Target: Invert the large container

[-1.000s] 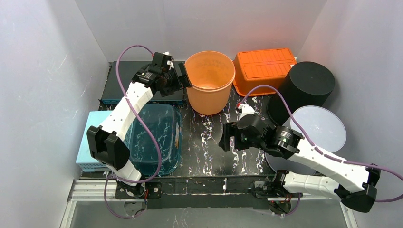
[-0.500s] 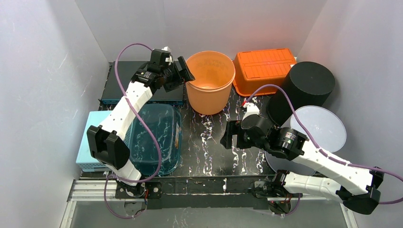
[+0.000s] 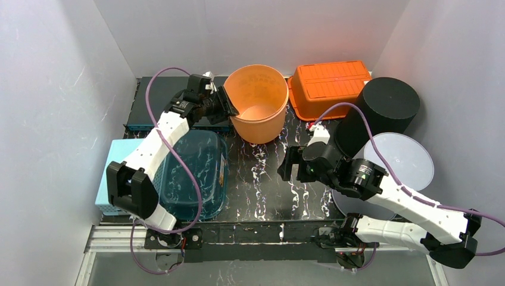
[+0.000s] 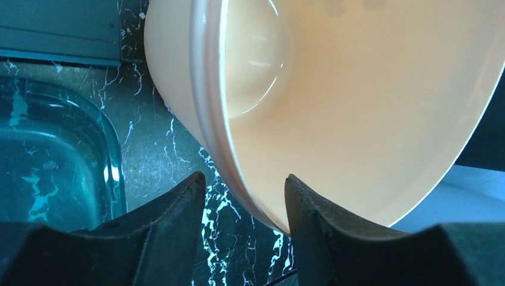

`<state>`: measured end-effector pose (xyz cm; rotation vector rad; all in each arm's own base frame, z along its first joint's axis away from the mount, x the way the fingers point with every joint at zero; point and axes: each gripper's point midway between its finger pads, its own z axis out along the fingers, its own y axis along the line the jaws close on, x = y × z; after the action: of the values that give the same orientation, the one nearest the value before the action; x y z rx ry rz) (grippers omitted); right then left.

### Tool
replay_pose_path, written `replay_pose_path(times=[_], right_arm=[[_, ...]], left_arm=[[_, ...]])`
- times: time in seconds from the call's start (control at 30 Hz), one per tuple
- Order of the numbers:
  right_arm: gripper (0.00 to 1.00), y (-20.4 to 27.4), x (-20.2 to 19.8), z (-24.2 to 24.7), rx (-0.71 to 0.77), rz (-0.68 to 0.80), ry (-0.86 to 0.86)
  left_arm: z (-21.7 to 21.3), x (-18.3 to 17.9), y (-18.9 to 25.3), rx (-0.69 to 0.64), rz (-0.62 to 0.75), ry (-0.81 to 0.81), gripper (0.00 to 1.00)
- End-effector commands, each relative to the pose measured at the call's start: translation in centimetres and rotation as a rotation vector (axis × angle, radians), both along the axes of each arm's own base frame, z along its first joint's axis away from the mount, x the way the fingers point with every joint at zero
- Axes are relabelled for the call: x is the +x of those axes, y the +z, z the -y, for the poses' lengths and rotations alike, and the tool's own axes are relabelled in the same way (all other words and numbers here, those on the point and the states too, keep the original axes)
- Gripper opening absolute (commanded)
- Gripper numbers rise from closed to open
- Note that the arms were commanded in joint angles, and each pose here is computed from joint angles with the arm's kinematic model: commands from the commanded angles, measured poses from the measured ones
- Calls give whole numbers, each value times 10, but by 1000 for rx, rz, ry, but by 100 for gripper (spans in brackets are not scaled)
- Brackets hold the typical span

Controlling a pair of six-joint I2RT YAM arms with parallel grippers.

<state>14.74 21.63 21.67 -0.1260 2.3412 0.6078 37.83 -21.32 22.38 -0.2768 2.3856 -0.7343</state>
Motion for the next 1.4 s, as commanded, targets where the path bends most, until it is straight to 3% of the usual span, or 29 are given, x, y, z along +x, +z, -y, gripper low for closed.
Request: replay_pose_path(times=[0.0,0.17,0.3,0.6,0.8,1.2,1.37], right_arm=[[98,41,18,-2,59,107,-58],[99,57,25,-15,51,149,-9],[99,72,34,-20,44,183,-20],[99,85,54,-14,7,224,-78],[95,97,55,-26,70,234,-27],[55,104,65,-66,162,205,98],[50,108,56,-77,205,202,176]], left_arm=[[-13,-29,-7,41,-29,-27,46],[-13,-48,-15,11,-42,-60,18],[-13,-66,-24,-7,-69,-83,7],[-20,-106,-42,-36,-109,-103,2],[-26,-133,-56,-25,-141,-107,1],[-30,-170,-82,-22,-197,-121,0],[-28,-169,-83,-16,-197,-131,0]])
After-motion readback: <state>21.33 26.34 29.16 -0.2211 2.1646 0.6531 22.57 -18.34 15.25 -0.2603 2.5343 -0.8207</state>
